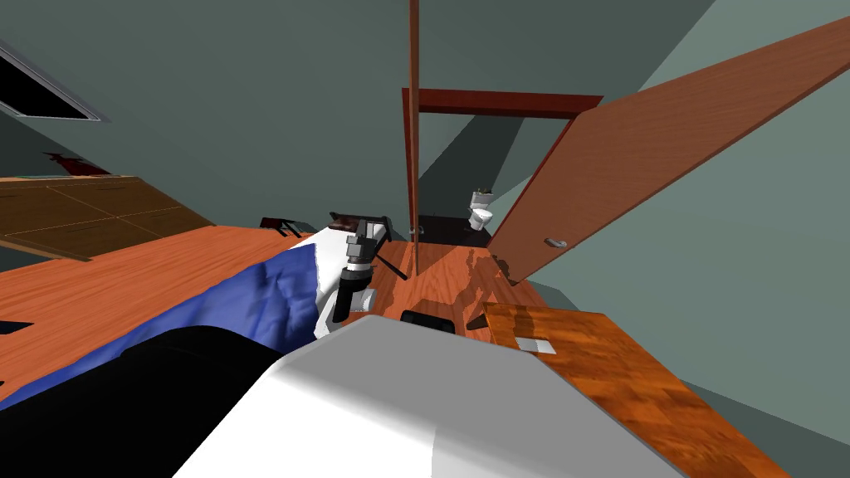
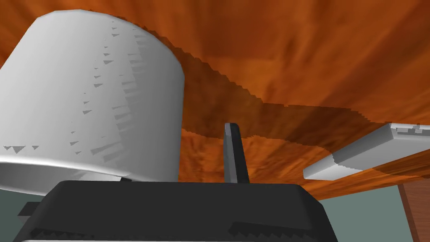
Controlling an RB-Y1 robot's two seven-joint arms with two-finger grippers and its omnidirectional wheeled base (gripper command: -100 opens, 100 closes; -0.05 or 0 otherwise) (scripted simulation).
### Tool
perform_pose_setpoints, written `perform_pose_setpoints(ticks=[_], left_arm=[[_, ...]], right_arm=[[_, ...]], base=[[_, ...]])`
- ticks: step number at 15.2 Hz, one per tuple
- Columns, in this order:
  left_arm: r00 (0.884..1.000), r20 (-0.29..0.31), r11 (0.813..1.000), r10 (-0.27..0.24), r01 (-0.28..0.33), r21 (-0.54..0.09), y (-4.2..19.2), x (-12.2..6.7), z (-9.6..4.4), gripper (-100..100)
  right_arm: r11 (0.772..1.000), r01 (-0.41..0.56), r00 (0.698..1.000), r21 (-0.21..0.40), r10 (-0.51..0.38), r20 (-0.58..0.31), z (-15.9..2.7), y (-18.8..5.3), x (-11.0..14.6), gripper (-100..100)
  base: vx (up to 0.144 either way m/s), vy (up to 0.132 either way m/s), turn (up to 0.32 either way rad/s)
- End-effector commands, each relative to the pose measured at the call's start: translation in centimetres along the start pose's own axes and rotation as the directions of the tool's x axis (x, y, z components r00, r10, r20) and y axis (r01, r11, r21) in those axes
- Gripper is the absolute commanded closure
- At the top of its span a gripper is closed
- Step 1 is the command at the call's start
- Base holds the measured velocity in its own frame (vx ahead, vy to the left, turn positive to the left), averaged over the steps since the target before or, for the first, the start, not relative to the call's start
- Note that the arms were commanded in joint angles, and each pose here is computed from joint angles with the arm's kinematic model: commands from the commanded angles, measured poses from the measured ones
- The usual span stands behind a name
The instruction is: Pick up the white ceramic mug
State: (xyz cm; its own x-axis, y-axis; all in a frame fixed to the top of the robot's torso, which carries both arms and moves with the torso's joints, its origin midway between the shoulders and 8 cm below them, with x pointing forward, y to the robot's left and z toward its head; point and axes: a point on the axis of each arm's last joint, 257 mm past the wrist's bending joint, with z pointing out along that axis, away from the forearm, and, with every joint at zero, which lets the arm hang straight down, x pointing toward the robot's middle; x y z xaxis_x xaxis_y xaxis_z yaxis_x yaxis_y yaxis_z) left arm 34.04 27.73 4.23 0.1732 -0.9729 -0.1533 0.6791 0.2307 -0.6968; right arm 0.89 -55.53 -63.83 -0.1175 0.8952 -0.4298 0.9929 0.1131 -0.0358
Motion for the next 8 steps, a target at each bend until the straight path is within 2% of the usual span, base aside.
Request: perform_pose_setpoints(ticks=[1,4,6,8], left_arm=[[1.0,0.0,1.0,0.0,0.0,0.0,0.0,0.0,0.0,0],[1.0,0.0,1.0,0.0,0.0,0.0,0.0,0.0,0.0,0],[1.0,0.0,1.0,0.0,0.0,0.0,0.0,0.0,0.0,0],[1.0,0.0,1.0,0.0,0.0,0.0,0.0,0.0,0.0,0]], right_arm=[[1.0,0.0,1.0,0.0,0.0,0.0,0.0,0.0,0.0,100],[1.0,-0.002,1.0,-0.005,0.002,0.0,0.0,0.7,0.1,100],[0.997,-0.02,1.0,-0.08,0.019,-0.02,-0.4,4.4,1.3,100],[0.995,-0.004,1.0,-0.102,0.003,-0.011,-0.5,6.1,0.7,100]], base=[[-0.01,0.0,-0.012],[-0.011,-0.005,0.011],[-0.013,0.001,-0.004],[-0.025,-0.006,-0.02]])
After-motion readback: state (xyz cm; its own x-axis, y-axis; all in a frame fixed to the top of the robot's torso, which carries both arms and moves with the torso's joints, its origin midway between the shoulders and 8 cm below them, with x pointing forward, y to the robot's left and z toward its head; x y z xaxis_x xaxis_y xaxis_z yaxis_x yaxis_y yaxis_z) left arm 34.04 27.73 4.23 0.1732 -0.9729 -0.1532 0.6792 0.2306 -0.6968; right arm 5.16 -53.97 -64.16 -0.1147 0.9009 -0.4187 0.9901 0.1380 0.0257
